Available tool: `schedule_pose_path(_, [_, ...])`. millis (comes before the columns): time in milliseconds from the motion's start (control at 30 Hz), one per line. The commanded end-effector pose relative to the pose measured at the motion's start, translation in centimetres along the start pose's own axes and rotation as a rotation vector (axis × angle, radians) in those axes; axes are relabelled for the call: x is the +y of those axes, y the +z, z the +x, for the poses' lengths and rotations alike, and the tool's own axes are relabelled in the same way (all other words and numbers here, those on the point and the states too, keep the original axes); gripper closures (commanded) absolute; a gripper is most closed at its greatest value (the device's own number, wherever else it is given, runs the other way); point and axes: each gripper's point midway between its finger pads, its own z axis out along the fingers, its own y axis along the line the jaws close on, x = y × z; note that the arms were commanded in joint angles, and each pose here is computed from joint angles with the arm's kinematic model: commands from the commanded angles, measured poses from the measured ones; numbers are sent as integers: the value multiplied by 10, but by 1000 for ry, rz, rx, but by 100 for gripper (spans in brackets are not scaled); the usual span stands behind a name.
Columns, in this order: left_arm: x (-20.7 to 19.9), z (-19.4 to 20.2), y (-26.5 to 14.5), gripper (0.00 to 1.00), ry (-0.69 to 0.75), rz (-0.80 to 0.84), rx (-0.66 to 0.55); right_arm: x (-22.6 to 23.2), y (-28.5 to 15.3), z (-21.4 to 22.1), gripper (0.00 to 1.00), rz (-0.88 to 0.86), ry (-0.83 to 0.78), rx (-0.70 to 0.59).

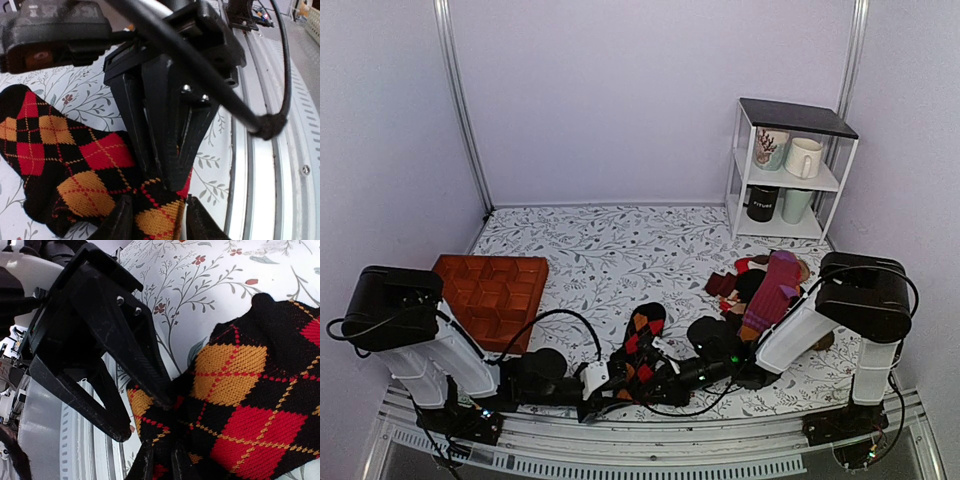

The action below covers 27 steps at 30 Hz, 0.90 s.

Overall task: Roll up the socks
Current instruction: Roll the sock at the center of the board.

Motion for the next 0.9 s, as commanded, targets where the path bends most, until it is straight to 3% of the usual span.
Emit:
schedule_pose_path(0, [-6, -1, -3, 63, -15, 30, -20, -46, -16, 111, 89, 178, 225, 318])
schedule_pose_path(200, [-8, 8, -6, 72, -39, 39, 3, -49, -17, 114, 89, 182, 245, 329])
schedule_pose_path(400, [-8, 12, -6, 62, -46, 29, 7, -50, -18, 115, 89, 183, 251, 333])
schedule_pose_path(633, [-9, 15, 2, 62, -42, 38, 22, -51, -16, 114, 89, 182, 251, 337])
schedule_pose_path(733, [-12, 17, 3, 73, -47, 52, 29, -51, -16, 114, 89, 182, 250, 338])
schedule_pose_path(833, [-15, 17, 3, 96, -54, 71, 29, -52, -16, 115, 89, 181, 254, 342])
schedule_pose_path(867, [-16, 17, 3, 100, -57, 78, 30, -52, -15, 114, 89, 181, 255, 342])
